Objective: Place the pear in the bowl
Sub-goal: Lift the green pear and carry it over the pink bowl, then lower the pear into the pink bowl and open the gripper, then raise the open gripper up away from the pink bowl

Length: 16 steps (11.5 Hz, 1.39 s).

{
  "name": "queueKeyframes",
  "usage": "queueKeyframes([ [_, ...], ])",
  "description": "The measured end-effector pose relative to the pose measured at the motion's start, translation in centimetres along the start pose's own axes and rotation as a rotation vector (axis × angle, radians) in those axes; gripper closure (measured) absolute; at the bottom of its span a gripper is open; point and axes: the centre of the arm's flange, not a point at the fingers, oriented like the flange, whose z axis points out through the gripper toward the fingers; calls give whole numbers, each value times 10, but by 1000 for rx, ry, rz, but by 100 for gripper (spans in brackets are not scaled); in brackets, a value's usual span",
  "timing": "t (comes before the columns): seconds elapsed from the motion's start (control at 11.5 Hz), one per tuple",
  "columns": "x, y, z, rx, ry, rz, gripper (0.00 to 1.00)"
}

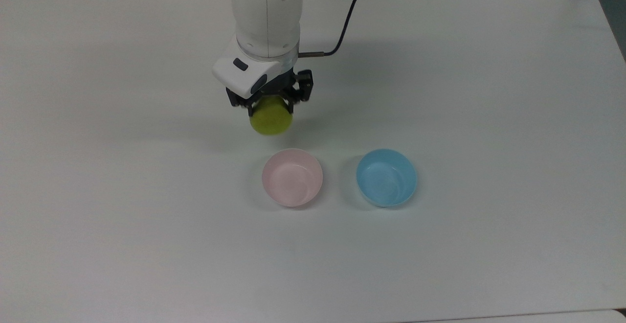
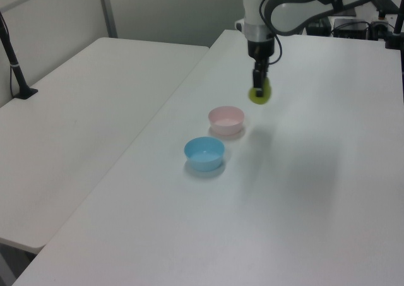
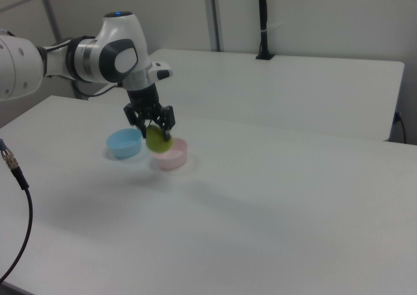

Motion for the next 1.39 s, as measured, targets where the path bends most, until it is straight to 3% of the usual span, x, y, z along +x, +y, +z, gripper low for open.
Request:
queueKeyframes([
  [0.26,28,-6,8,8,178,106,26],
  [0.78,41,-32,83,-10,126,90,26],
  [0.95,42,-31,81,-11,131,92,21],
  [1.13,44,-27,75,-14,143,96,2],
  [1.3,46,-17,50,-17,180,112,0],
  [1.39,38,-8,28,-13,157,126,0],
])
